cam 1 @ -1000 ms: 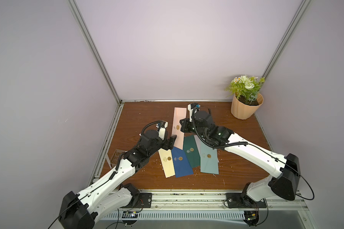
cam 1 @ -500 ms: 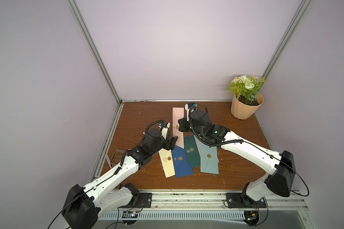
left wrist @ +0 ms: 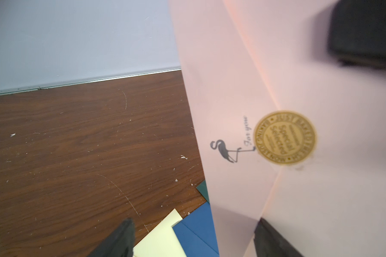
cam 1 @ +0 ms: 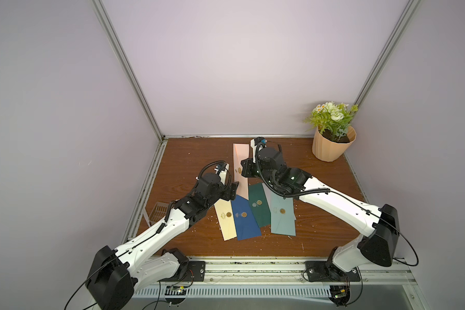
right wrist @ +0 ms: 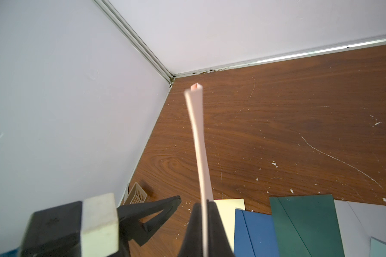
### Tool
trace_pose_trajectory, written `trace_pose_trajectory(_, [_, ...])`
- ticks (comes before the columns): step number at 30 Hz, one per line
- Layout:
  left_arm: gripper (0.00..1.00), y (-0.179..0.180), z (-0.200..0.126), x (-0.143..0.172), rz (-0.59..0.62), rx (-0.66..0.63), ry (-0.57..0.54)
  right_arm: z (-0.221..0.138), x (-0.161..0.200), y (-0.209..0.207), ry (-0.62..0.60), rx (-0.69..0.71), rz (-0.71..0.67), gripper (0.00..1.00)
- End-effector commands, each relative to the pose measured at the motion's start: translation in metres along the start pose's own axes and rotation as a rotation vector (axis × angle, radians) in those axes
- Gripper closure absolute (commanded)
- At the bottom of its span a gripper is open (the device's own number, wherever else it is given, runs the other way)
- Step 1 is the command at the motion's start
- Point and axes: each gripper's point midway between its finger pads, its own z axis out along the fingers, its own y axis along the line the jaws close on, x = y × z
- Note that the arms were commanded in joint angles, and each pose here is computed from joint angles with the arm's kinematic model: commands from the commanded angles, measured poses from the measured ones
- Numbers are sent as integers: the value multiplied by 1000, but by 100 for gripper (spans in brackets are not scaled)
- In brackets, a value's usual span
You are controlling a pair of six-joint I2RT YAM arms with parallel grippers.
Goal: Open the envelope
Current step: Open the envelope flap on the envelope.
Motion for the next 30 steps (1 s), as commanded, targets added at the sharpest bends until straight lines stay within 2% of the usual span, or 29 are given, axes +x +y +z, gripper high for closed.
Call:
trace_pose_trajectory(1, [15, 6, -4, -16, -20, -53, -39, -4, -4, 9, -14, -17, 11, 100])
trace_pose_trajectory(15, [15, 14, 4, -24, -32, -116, -32, -2, 4, 13, 5, -33, 16, 100])
trace_pose_trajectory(30, [17, -3, 12, -30, -41, -27, -48, 4, 7, 15, 11, -34, 17, 100])
